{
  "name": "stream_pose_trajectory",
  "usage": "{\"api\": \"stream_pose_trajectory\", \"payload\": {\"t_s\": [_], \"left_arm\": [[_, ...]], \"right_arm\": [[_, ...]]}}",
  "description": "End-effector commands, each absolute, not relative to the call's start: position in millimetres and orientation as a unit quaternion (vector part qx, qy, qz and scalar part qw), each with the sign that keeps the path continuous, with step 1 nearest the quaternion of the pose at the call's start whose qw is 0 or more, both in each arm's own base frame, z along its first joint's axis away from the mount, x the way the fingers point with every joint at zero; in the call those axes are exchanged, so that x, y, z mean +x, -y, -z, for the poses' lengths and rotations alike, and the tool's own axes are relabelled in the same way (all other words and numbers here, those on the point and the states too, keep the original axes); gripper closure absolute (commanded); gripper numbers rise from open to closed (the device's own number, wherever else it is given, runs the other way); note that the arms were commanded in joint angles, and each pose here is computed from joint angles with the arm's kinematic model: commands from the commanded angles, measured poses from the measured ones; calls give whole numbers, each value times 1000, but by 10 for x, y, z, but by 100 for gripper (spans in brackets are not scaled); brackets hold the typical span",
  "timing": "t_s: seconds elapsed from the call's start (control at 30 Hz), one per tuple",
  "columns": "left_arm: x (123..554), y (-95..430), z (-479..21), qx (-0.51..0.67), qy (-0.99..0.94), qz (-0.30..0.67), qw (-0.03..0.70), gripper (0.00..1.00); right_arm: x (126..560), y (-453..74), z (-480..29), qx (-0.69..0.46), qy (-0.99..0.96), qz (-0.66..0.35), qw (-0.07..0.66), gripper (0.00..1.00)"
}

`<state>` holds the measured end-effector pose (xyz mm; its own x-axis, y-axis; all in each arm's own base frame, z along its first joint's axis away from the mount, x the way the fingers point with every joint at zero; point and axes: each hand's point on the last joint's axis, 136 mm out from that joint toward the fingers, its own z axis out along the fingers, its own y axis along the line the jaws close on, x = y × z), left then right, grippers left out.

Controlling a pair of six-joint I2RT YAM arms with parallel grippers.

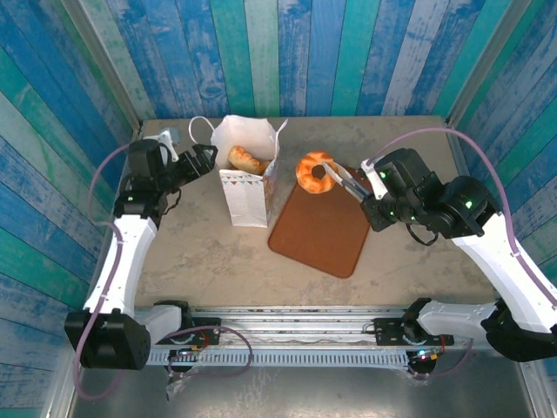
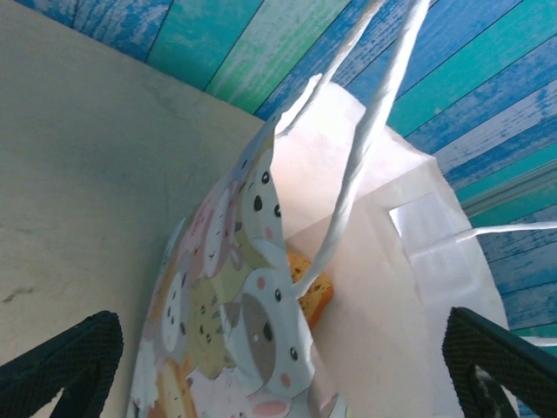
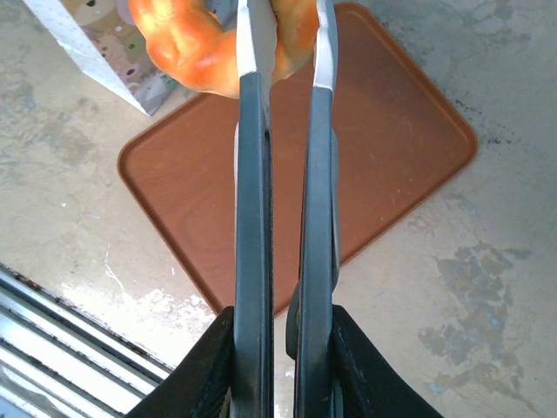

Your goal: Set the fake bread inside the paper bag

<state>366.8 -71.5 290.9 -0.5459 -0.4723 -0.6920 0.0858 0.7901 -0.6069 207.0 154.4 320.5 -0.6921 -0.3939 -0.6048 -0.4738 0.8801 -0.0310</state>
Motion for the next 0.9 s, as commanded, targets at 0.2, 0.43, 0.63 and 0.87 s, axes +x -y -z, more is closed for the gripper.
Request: {"api": "stream_pose_trajectory", "payload": {"t_s": [0.2, 0.43, 0.63, 0.87], "left_arm": [[3889, 787, -2851, -113, -824, 326, 450, 5], [3920, 766, -2805, -111, -831, 314, 446, 9], [3936, 800, -2803, -107, -827, 325, 446, 20], [4042, 816, -2698, -113, -832, 330, 432, 31]], "right_arm": [[2012, -1645, -3486, -231, -898, -104, 359, 76], [1943, -1822, -3623, -267, -875, -148, 377, 76], [1924, -1968, -3786, -281, -855, -183, 396, 76], [1994, -2202, -4010, -289, -837, -213, 413, 76]]}}
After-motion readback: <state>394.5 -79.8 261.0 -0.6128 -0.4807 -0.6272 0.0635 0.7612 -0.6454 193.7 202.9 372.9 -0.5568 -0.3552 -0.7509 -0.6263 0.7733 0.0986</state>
